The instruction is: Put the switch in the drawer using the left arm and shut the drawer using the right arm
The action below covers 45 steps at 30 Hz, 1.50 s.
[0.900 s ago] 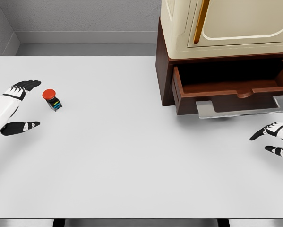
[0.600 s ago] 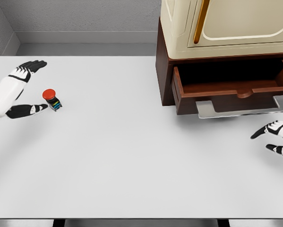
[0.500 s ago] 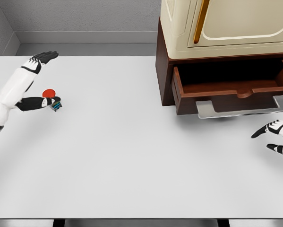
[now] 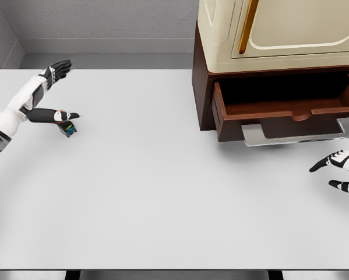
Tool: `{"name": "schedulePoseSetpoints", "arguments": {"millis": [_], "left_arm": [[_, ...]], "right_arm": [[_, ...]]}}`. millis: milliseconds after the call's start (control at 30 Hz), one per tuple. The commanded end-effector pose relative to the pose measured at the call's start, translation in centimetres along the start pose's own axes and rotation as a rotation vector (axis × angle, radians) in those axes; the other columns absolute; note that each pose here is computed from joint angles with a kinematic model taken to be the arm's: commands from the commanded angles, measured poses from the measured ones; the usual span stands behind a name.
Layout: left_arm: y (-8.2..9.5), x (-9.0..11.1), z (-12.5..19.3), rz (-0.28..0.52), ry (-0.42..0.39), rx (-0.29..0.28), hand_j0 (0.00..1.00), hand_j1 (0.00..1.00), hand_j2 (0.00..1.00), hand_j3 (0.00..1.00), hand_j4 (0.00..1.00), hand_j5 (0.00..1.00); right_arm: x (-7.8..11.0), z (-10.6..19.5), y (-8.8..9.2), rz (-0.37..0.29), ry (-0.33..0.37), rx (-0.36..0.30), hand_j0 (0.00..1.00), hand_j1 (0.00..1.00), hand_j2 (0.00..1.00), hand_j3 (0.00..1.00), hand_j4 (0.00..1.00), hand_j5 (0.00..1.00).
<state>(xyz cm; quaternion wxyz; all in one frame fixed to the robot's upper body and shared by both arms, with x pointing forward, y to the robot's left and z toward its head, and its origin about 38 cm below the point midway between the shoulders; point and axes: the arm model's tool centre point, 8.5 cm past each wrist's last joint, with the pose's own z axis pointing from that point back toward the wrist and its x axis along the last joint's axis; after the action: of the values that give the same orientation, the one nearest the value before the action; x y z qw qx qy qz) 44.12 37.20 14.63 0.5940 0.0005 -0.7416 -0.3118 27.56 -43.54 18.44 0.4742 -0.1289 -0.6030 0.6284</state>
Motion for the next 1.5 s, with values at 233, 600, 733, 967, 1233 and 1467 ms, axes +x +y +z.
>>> {"name": "schedulePoseSetpoints", "arguments": {"millis": [233,600,733,967,1233,1467], "left_arm": [[-0.2,-3.4,1.8,0.081,0.11,0.005,1.0,1.0,1.0,1.0,1.0,1.0],[-0.7,-6.3,2.7,0.079,0.208,0.004,1.0,1.0,1.0,1.0,1.0,1.0],[-1.2,-6.7,2.7,0.09,0.219,0.003,1.0,1.0,1.0,1.0,1.0,1.0],[-1.7,-6.9,2.5,0.083,0.226,-0.009,0.92,0.92,0.92,0.92,0.92,0.92],[-1.6,-6.9,2.5,0.084,0.229,-0.008,0.7,0.7,0.7,0.7,0.7,0.7],[-1.6,-7.2,2.7,0.084,0.237,-0.006,0.69,0.69,0.69,0.69,0.69,0.69]], "right_arm": [[0.1,0.0,0.0,-0.007,-0.001,-0.003,0.69,0.69,0.69,0.69,0.69,0.69],[0.1,0.0,0.0,-0.007,-0.001,-0.002,0.68,0.68,0.68,0.68,0.68,0.68],[0.1,0.0,0.0,-0.007,-0.001,-0.002,0.68,0.68,0.68,0.68,0.68,0.68],[0.1,0.0,0.0,-0.007,-0.002,-0.002,0.68,0.68,0.68,0.68,0.68,0.68],[0.1,0.0,0.0,-0.007,-0.002,0.0,0.68,0.68,0.68,0.68,0.68,0.68],[0.1,0.0,0.0,-0.006,-0.004,0.0,0.68,0.68,0.68,0.68,0.68,0.68]]}}
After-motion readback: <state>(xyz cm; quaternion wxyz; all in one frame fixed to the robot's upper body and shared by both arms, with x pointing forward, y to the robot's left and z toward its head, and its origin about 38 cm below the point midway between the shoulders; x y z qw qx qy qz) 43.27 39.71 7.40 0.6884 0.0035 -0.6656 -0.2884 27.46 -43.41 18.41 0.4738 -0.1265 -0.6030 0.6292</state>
